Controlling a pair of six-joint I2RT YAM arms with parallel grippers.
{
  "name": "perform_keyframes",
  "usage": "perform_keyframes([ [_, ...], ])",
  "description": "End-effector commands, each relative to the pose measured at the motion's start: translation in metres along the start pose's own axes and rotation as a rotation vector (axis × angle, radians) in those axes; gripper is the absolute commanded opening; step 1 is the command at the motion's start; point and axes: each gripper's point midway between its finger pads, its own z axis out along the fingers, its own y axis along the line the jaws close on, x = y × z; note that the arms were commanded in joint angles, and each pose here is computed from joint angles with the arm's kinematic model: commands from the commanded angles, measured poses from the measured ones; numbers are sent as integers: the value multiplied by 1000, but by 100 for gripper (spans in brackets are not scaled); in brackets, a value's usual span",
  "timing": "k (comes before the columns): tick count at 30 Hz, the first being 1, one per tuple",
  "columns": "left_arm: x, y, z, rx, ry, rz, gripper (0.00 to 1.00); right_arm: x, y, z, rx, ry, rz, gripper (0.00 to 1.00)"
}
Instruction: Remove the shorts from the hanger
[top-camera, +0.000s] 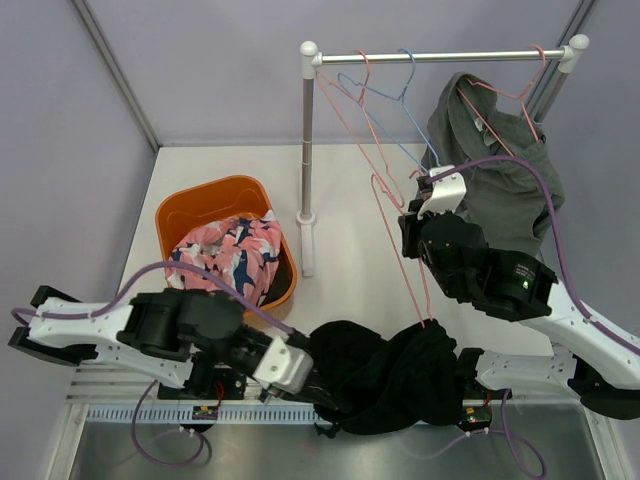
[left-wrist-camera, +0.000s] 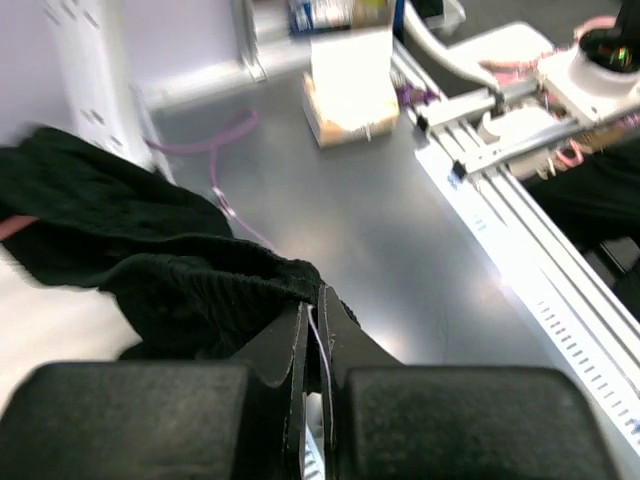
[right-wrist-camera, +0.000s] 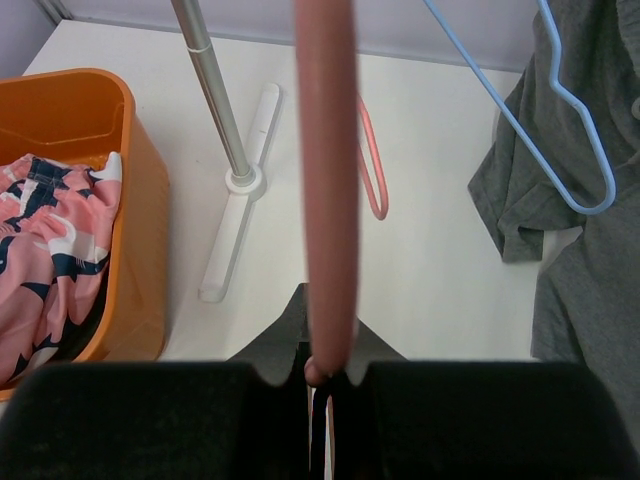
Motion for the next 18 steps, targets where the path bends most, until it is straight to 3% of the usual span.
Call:
perform_keyframes([
  [1, -59, -8, -41, -37, -232, 120, 3, -11, -6, -1, 36, -47, 21, 0],
  [6, -88, -5, -72, -106, -303, 162, 3, -12, -11, -2, 52, -50, 21, 0],
  [11, -103, 25, -89, -296, -338, 173, 2, -15, -15, -4, 54, -59, 26, 0],
  [18, -144, 108, -155, -892, -479, 124, 0, -15, -13, -5, 45, -47, 18, 0],
])
